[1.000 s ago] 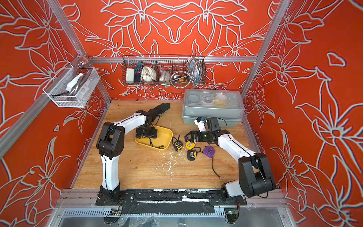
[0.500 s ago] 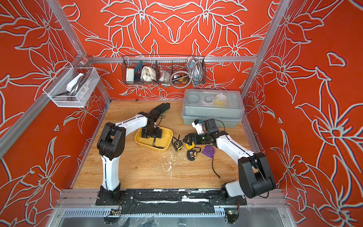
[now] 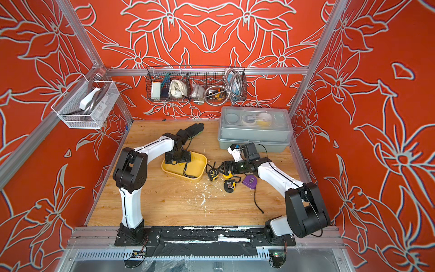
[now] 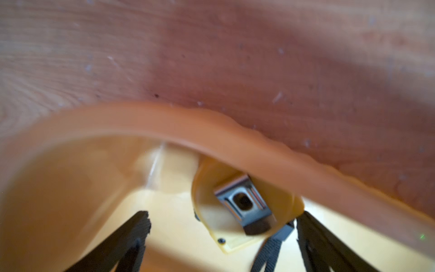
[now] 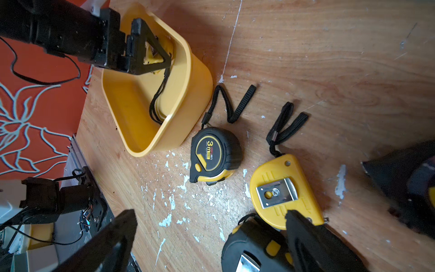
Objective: Take the tape measure out of the storage box
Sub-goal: Pick up the tape measure from the storage box.
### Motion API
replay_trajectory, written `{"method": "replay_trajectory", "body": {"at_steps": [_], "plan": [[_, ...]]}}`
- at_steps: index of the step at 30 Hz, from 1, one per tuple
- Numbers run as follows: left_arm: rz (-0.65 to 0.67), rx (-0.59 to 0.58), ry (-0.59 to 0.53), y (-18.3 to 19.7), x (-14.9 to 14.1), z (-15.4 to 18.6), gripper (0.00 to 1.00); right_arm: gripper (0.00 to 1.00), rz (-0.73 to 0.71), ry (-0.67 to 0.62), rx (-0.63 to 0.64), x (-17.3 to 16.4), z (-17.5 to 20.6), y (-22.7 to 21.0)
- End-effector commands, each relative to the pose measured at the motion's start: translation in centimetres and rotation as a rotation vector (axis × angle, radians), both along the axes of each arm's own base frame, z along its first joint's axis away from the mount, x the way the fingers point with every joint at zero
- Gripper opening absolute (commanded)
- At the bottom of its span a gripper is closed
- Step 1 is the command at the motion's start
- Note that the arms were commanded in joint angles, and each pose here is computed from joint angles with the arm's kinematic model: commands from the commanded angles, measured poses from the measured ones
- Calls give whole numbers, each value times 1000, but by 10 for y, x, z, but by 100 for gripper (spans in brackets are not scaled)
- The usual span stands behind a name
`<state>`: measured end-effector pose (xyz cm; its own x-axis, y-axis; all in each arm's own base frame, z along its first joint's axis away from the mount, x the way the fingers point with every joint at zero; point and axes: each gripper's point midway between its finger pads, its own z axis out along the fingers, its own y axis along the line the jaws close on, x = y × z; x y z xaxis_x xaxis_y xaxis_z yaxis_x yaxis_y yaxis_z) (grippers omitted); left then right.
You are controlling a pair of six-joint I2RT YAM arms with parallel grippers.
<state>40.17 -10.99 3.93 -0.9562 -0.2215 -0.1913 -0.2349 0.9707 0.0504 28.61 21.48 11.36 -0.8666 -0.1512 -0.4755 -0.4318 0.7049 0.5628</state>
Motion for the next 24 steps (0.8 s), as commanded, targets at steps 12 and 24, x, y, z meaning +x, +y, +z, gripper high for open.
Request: {"method": "replay_trajectory", "body": {"at_steps": [12, 24], "plan": [[153, -77, 69, -11, 5, -43, 98, 100, 35, -15, -38, -1, -8, 5], [117, -79, 91, -7, -9, -53, 63, 100, 71, -20, -7, -5, -7, 11]]}}
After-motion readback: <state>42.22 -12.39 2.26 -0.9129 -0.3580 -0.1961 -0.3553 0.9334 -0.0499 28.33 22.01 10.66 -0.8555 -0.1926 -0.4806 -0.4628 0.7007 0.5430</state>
